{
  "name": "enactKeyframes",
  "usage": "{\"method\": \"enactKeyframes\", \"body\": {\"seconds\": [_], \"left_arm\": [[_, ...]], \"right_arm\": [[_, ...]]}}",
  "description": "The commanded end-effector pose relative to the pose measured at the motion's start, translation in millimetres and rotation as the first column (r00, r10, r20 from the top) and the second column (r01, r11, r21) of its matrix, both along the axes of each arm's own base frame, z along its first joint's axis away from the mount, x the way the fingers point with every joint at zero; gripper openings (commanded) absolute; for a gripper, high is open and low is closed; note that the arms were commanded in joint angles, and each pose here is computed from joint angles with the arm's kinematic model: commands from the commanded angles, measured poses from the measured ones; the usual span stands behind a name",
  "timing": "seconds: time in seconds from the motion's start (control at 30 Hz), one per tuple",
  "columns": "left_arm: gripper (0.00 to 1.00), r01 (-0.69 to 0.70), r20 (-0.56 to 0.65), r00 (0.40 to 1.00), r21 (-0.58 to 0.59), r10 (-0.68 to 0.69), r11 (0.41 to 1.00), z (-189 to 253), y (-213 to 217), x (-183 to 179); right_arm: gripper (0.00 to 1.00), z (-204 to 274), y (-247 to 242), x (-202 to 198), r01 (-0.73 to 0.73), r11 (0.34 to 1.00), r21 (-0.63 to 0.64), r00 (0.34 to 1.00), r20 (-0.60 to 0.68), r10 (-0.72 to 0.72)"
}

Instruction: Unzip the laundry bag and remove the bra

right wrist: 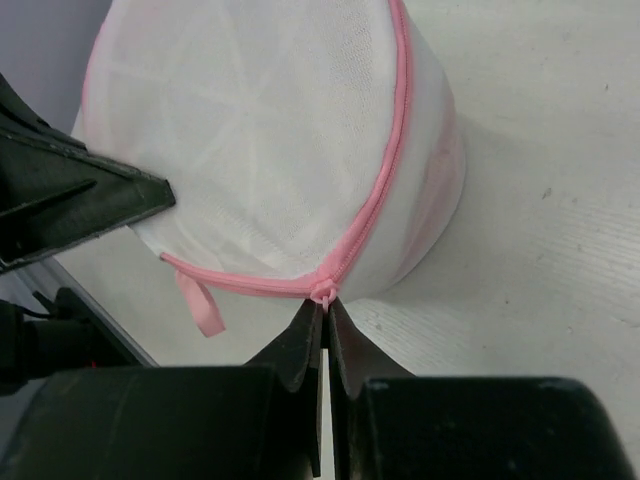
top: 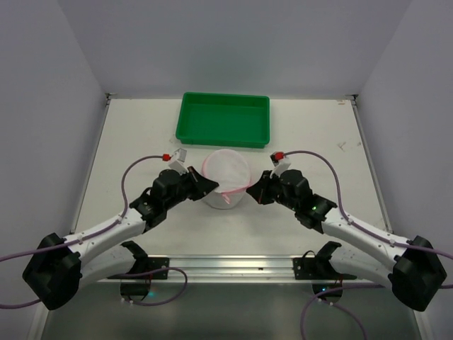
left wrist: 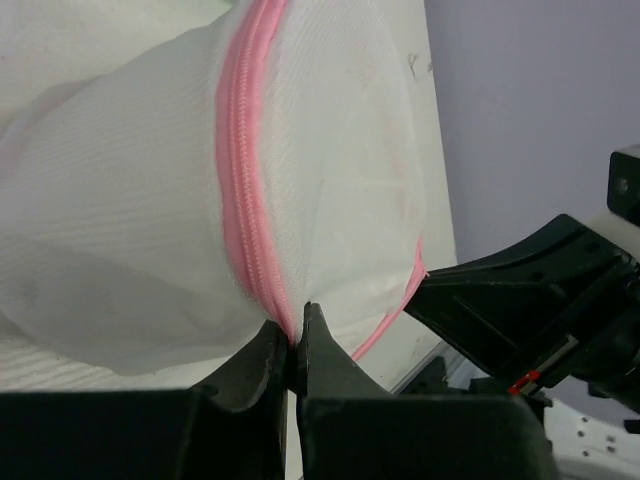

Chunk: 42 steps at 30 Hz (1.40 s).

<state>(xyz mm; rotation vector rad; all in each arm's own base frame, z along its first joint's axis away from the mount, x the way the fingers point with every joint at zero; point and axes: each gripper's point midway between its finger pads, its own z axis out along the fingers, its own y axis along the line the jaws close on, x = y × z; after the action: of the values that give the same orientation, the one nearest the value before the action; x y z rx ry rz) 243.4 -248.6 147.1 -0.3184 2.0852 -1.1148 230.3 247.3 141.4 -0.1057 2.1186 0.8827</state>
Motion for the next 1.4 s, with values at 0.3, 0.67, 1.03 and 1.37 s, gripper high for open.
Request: {"method": "enactKeyframes", "body": {"seconds": [0.3, 0.67, 1.03, 1.37], "left_arm": [[0.11, 0.289, -0.005, 0.951, 0.378, -0.310, 0.880, -15, 26, 34], [1.00, 0.151, -0.053, 0.988, 0.238, -0.142, 0.960, 14, 21, 48], [0.79, 0.065, -0.076, 0.995, 0.018, -0.064, 0.998, -2, 8, 17], [0.64, 0.028, -0.046, 0.998, -0.086, -0.032, 0.996, 14, -11, 25]], "right_arm": [[0.00, 0, -6, 2, -0.112, 0.984, -0.138, 0.991, 0.051, 0.120], [0.00, 20, 97, -7, -0.220, 0.974, 0.054, 0.975, 0.020, 0.219], [0.00, 15, 115, 6, -0.218, 0.974, 0.054, 0.976, 0.016, 0.218], [0.00, 7, 108, 2, -0.206, 0.977, 0.045, 0.979, 0.010, 0.206]]}}
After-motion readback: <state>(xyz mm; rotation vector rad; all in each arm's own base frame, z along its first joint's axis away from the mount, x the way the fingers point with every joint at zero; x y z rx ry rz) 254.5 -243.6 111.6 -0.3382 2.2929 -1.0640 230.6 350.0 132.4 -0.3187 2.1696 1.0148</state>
